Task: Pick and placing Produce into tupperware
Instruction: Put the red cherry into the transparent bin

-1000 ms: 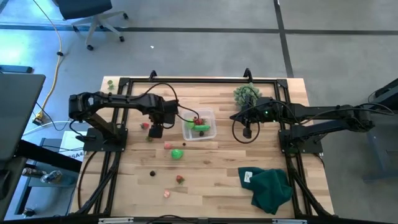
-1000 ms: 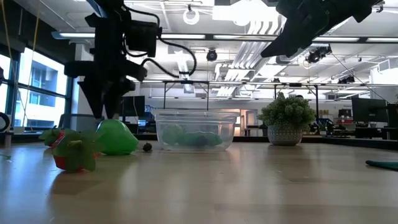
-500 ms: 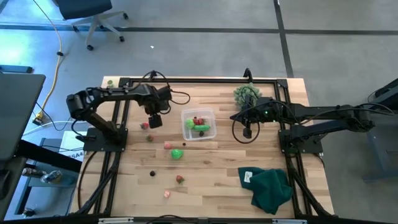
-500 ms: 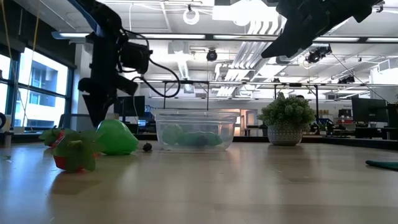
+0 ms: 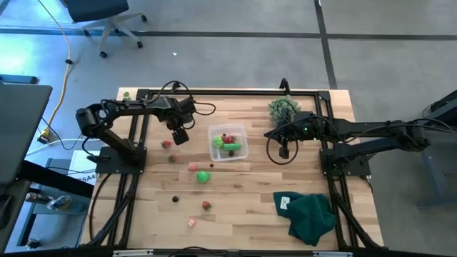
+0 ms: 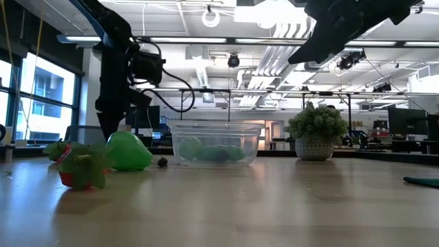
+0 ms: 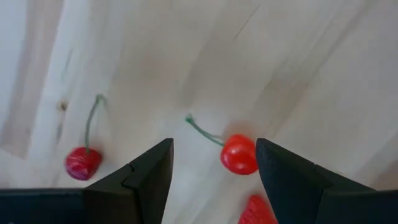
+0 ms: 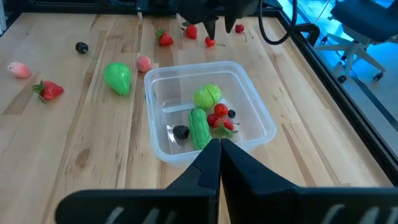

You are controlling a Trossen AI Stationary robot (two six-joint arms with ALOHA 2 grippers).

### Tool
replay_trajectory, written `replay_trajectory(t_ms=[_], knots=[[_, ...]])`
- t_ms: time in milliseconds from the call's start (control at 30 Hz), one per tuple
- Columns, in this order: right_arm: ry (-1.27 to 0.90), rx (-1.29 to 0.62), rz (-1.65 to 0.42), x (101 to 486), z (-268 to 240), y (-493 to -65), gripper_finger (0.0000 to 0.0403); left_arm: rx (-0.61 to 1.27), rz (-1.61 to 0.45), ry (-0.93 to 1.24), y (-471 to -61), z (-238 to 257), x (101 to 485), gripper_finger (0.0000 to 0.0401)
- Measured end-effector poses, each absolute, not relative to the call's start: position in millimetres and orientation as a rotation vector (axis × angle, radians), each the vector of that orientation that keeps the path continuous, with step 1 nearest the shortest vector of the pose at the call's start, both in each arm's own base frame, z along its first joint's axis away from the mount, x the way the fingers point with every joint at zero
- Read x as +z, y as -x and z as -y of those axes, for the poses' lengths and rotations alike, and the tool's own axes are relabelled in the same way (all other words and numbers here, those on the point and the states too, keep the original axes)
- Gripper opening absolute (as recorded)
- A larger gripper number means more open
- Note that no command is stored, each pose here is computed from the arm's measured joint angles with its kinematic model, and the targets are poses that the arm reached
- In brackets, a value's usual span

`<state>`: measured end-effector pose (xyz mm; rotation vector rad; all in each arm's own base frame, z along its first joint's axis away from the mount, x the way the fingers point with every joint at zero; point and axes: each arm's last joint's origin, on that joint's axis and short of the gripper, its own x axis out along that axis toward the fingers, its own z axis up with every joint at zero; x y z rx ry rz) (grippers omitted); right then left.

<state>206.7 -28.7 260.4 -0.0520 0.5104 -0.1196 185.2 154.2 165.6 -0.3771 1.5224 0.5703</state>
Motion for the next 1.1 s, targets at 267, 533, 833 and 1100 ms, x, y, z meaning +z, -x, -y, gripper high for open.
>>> replay_trajectory(t_ms=[267, 533, 833, 1100], knots=[[0.052, -0.120, -0.511, 260.4, 28.8, -206.6, 0.0002, 0.666, -1.496, 0.472, -177.6, -148.1, 147.4, 0.0216], [0.052, -0.120, -0.511, 260.4, 28.8, -206.6, 0.0002, 0.677, -1.509, 0.516, -175.9, -146.1, 147.3, 0.0216], [0.052, -0.120, -0.511, 260.4, 28.8, -206.6, 0.0002, 0.685, -1.535, 0.532, -173.6, -144.4, 147.4, 0.0216], [0.052, -0.120, -0.511, 260.4, 28.8, -206.6, 0.0002, 0.675, -1.524, 0.527, -174.6, -145.0, 147.2, 0.0216]])
